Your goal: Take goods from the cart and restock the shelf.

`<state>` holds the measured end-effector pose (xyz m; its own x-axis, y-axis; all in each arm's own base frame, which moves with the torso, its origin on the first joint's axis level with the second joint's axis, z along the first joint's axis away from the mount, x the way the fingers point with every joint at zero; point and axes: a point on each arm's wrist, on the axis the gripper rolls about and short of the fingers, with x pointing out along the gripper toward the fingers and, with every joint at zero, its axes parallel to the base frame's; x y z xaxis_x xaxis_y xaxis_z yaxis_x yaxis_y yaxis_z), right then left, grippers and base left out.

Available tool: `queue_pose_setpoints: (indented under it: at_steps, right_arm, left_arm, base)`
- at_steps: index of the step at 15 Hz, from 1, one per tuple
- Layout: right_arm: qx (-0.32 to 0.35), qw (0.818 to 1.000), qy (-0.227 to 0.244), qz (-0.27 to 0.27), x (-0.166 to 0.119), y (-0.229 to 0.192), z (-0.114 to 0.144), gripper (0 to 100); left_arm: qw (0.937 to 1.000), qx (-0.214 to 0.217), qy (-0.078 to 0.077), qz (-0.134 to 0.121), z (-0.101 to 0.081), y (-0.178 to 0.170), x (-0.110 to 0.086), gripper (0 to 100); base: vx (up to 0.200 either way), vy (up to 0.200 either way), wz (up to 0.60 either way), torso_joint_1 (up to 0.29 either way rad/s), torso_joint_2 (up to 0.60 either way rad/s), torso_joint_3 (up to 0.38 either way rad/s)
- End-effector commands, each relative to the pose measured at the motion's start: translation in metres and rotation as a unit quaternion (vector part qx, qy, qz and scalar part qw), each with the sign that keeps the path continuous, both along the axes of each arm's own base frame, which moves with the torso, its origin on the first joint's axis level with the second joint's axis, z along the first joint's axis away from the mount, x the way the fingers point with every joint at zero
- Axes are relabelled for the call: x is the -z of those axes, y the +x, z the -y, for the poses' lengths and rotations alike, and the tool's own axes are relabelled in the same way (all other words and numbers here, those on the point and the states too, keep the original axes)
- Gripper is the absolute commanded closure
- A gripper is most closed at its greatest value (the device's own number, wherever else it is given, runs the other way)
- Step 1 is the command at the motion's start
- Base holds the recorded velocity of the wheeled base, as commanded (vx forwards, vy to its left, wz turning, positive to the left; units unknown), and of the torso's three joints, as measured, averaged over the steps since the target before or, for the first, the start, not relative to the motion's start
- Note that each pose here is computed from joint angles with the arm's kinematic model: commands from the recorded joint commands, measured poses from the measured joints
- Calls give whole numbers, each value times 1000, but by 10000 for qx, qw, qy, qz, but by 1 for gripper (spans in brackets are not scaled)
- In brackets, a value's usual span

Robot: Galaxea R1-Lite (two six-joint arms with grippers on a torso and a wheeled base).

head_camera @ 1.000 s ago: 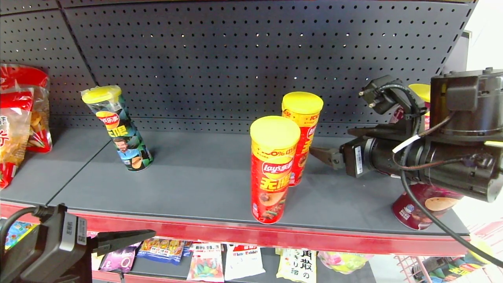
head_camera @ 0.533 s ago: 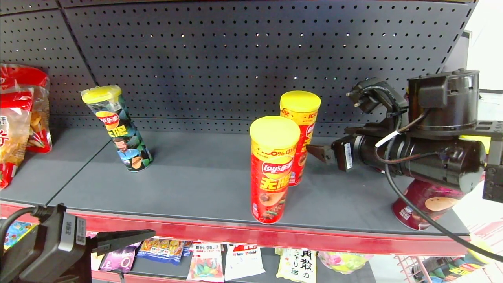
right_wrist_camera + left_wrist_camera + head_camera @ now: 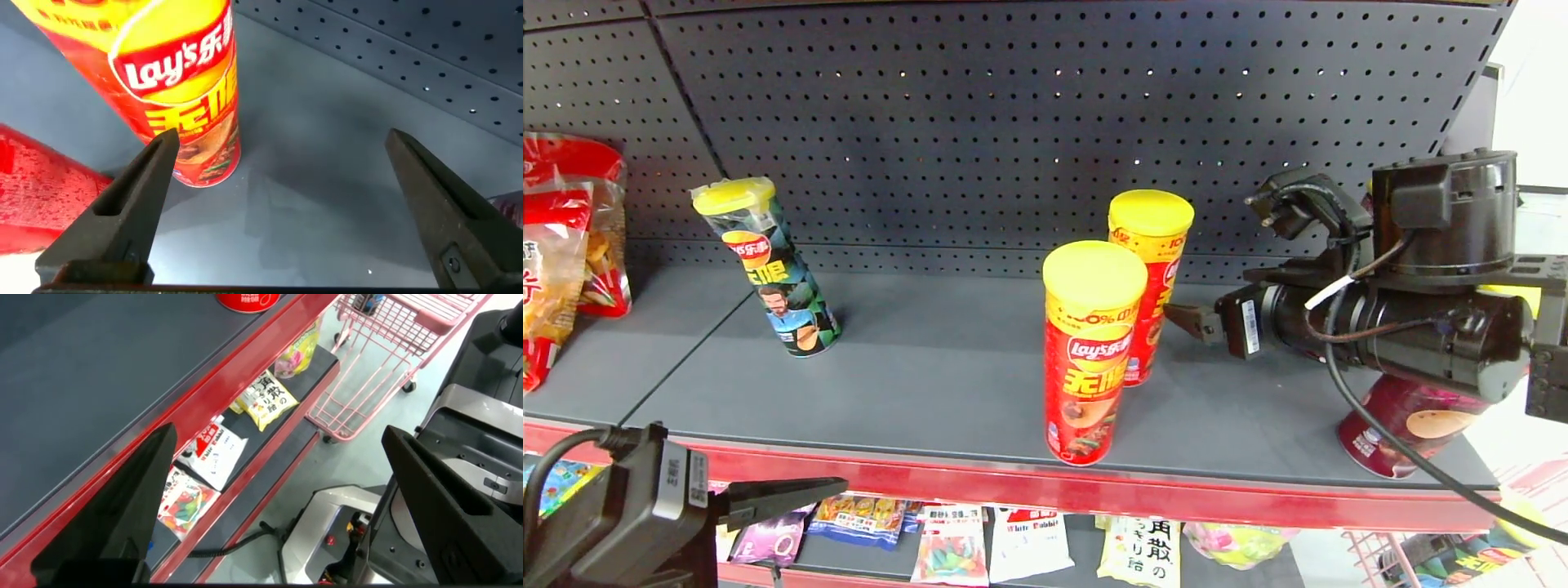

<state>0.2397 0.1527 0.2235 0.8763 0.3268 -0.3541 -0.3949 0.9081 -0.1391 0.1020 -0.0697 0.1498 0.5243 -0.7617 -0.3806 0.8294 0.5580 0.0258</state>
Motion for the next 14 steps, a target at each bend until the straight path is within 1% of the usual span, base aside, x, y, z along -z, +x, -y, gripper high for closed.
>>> queue_pose_setpoints:
  at_steps: [1,4,14]
  right_arm:
    - [-34,9999,68,99,-7,-9,4,0]
    - [-80,9997,122,174,-11,-20,9,0]
    - [-374,9973,405,478,-28,-59,23,0]
  left_arm:
    - [10000,0,26,-43,2,4,0,0]
    - [10000,14,58,-71,5,8,-1,0]
    - [9999,8,84,-142,6,9,1,0]
  base:
    - [0,0,0,0,0,0]
    - [0,0,0,0,0,0]
    - [0,0,0,0,0,0]
